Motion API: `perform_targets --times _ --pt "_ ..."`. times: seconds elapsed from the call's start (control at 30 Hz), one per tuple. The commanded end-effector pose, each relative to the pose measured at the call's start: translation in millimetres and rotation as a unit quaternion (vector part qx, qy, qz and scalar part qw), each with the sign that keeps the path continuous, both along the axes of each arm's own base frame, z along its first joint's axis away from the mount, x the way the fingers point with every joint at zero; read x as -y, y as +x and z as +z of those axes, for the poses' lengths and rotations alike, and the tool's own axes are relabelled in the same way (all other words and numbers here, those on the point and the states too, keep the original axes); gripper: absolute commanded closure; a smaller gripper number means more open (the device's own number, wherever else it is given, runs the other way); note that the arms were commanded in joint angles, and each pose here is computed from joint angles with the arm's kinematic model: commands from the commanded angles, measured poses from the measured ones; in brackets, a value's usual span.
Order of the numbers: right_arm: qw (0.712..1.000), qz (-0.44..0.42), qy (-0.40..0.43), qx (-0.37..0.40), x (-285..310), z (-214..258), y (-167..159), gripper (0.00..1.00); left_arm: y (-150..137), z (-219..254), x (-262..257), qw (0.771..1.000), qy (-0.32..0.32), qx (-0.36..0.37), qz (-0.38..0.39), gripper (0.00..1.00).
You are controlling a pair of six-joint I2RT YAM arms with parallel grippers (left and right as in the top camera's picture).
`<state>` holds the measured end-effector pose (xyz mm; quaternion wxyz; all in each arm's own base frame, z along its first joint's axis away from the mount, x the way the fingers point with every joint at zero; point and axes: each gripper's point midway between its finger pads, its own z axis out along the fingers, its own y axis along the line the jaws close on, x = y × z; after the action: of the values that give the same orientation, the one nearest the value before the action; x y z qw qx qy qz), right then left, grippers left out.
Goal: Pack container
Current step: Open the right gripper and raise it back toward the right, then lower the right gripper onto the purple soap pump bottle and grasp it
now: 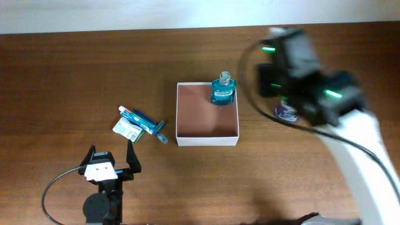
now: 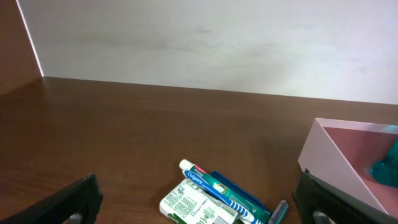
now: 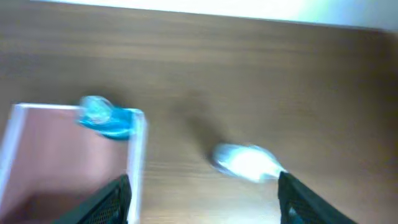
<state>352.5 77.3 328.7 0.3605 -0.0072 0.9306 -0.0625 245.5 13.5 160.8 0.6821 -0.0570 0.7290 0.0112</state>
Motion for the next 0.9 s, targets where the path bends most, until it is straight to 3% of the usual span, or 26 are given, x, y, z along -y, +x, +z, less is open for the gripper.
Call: perform_targets --times 0.0,0.17,0.47,0.63,0.87 --pt "0.997 -0.075 -0.024 -0.023 59.6 1.7 -21.3 0.32 0.0 -1.3 0.2 1.0 0.006 0.001 -0.003 0.01" --pt "0.987 -0.141 -0.021 -0.071 106.4 -17.3 -36.2 0.3 0.0 -1.3 0.2 1.0 0.006 0.001 -0.003 0.01" --pt "0.979 -0.159 0.018 -0.13 126.0 -76.2 -28.9 0.24 0.0 -1.3 0.2 1.0 0.006 0.001 -0.003 0.01" --pt "0.979 -0.139 0.067 -0.129 111.1 -109.2 -14.0 0.21 0.0 -1.3 0.2 1.0 0.006 0.001 -0.003 0.01" --pt "0.974 -0.176 0.102 -0.103 110.0 -137.1 1.2 0.21 0.0 -1.3 0.3 1.0 0.006 0.001 -0.003 0.01"
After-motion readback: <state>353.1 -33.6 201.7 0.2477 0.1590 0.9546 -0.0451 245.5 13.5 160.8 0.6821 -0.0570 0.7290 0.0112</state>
